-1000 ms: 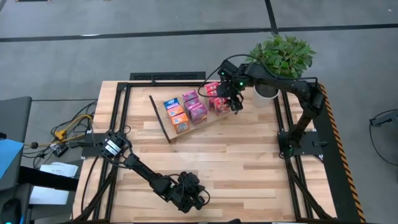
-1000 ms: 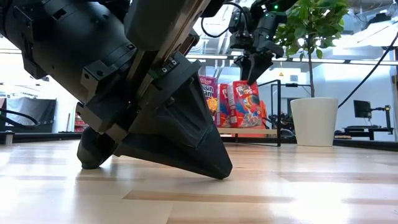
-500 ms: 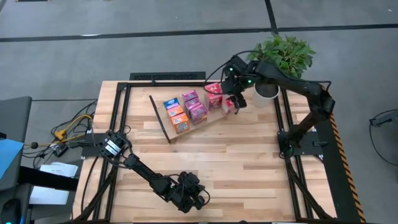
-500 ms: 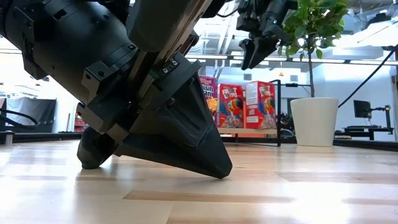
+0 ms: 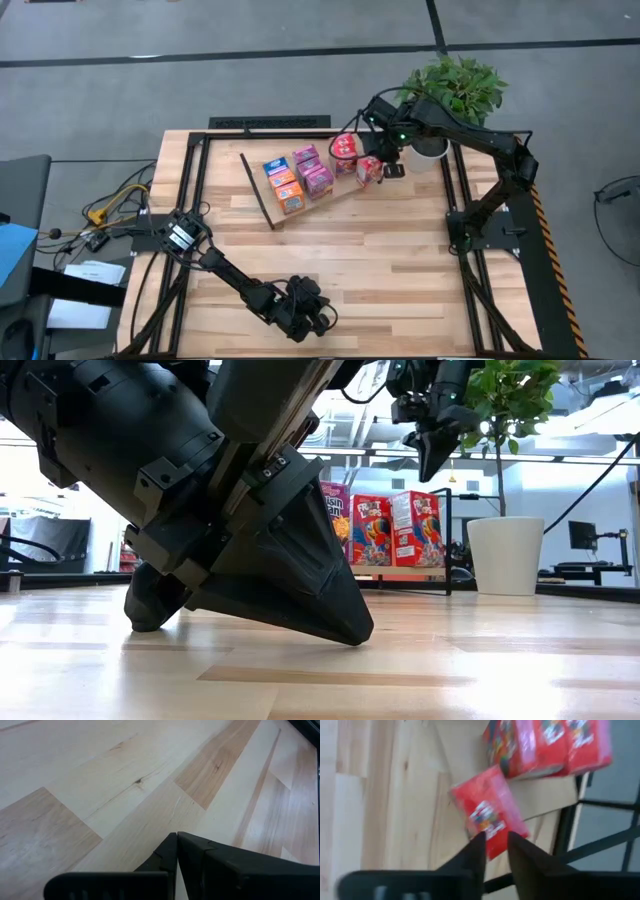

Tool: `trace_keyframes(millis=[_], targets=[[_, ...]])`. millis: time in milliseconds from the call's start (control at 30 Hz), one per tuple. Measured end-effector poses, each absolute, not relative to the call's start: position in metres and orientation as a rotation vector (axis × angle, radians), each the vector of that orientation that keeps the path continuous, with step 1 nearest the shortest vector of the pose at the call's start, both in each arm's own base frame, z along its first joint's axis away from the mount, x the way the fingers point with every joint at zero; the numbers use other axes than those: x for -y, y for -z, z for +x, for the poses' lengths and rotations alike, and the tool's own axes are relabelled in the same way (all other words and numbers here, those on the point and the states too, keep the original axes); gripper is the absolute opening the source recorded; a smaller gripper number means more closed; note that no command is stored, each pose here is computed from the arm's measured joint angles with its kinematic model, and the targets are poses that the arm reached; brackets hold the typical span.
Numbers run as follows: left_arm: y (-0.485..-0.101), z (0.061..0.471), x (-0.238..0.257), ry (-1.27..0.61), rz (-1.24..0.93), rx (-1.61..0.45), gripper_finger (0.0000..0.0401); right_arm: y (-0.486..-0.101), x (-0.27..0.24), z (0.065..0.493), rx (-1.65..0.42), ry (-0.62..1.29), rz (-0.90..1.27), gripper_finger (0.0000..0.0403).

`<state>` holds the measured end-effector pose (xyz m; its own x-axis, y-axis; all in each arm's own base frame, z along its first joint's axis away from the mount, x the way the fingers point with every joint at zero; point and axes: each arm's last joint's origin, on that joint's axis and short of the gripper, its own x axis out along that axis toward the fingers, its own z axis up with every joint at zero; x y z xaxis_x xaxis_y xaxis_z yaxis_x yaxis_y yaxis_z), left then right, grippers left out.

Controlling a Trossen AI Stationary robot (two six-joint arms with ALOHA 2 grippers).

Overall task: Stack cereal on shelf
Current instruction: Put the red cereal box on the shelf aligned with the other red cereal box

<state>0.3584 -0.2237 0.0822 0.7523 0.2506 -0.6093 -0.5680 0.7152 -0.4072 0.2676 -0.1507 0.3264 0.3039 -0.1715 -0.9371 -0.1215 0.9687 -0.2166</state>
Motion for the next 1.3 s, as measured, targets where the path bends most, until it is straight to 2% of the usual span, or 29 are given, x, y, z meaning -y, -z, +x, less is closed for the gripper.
trace_keyframes(millis=[167, 233, 433, 733, 1000, 1300], targets=[[-0.082, 0.358, 0.224, -0.479, -0.619, -0.553, 0.0000, -0.326, 0.151, 0.265, -1.287, 0.045, -0.244, 0.0021], [-0.082, 0.358, 0.224, -0.478, -0.619, -0.553, 0.0000, -0.326, 0.153, 0.266, -1.277, 0.052, -0.247, 0.0011], [-0.082, 0.358, 0.224, -0.476, -0.620, -0.556, 0.0000, -0.315, 0.152, 0.263, -1.350, 0.104, -0.241, 0.0038], [-0.082, 0.358, 0.225, -0.474, -0.620, -0.557, 0.0000, -0.297, 0.145, 0.264, -1.389, 0.065, -0.259, 0.0008], [-0.082, 0.358, 0.225, -0.480, -0.617, -0.548, 0.0000, -0.297, 0.138, 0.274, -1.339, 0.059, -0.294, 0.0042], [-0.082, 0.358, 0.225, -0.485, -0.623, -0.543, 0.0000, -0.297, 0.132, 0.284, -1.273, 0.042, -0.340, 0.0016]])
